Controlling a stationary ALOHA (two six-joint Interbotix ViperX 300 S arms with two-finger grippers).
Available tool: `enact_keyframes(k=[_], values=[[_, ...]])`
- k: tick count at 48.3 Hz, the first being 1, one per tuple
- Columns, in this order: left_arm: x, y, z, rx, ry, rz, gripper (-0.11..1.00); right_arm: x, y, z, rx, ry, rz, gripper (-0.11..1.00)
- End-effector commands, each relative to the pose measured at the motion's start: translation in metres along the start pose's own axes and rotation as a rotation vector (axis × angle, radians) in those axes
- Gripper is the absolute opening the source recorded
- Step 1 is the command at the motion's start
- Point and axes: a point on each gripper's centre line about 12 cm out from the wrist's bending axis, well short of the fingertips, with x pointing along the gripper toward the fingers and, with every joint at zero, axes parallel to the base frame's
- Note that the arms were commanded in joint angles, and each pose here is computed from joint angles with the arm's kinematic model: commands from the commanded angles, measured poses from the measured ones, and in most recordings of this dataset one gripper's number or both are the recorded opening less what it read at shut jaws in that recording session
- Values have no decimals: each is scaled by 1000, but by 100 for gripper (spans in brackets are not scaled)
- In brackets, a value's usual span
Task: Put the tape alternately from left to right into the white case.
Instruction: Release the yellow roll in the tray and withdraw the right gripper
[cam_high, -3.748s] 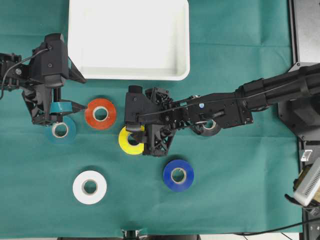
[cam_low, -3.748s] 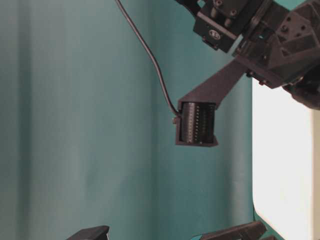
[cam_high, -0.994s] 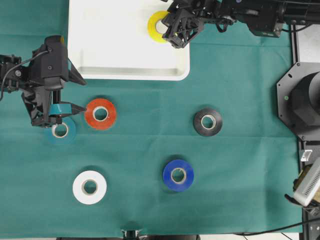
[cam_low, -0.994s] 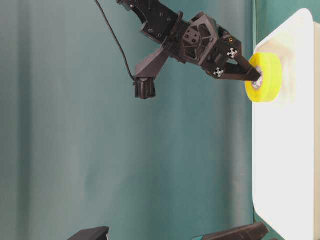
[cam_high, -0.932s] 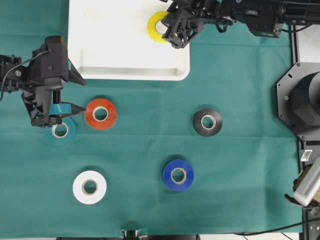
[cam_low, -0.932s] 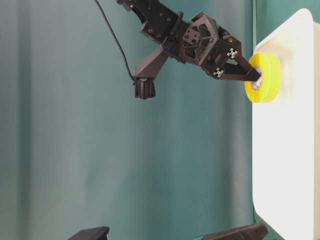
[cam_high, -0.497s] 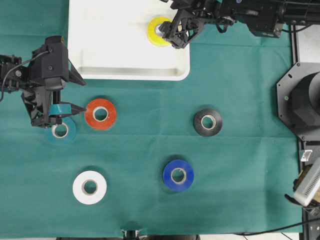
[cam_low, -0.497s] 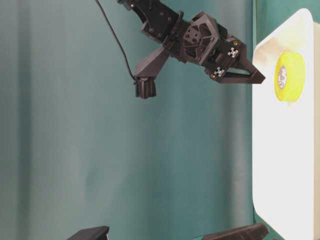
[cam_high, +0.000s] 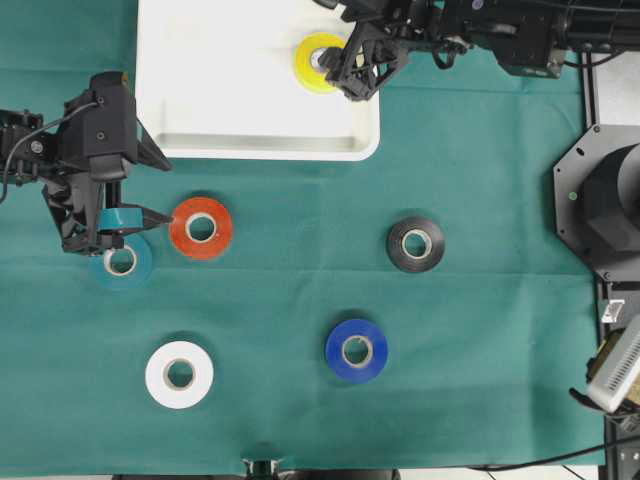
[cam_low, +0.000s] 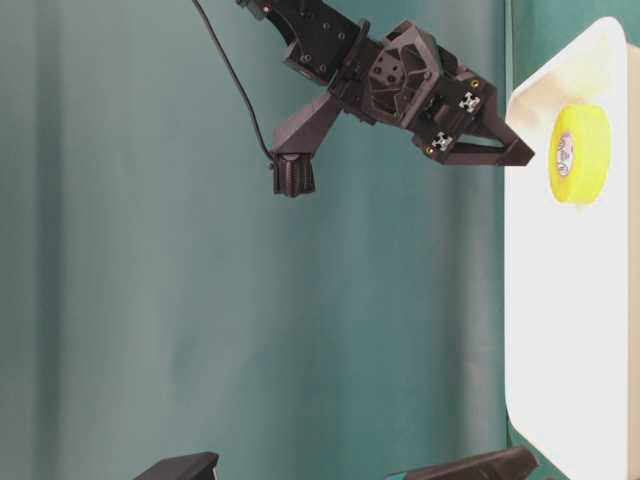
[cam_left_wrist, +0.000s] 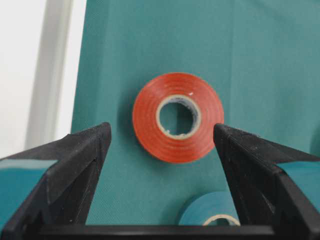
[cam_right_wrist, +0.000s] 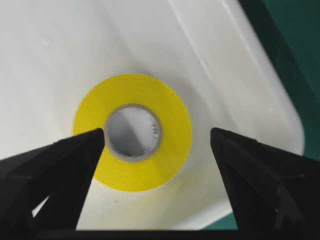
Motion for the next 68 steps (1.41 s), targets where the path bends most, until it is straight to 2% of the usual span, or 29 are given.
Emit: enact_keyframes(k=[1, 16, 44, 58, 68], values=[[-3, -3, 12, 0, -34, -9, 87, -7, 9, 6, -17, -30, 19, 73], [-3, -3, 10, -1, -28, -7, 87, -20, 41, 4, -81, -51, 78, 73], [-3, -3, 10, 1, -24, -6, 87, -52, 135, -27, -291, -81, 263, 73], [-3, -3, 10, 0, -22, -7, 87, -62, 165, -50, -368, -70, 328, 73], [-3, -3, 10, -1, -22, -6, 87, -71, 176, -61, -402, -67, 358, 73]])
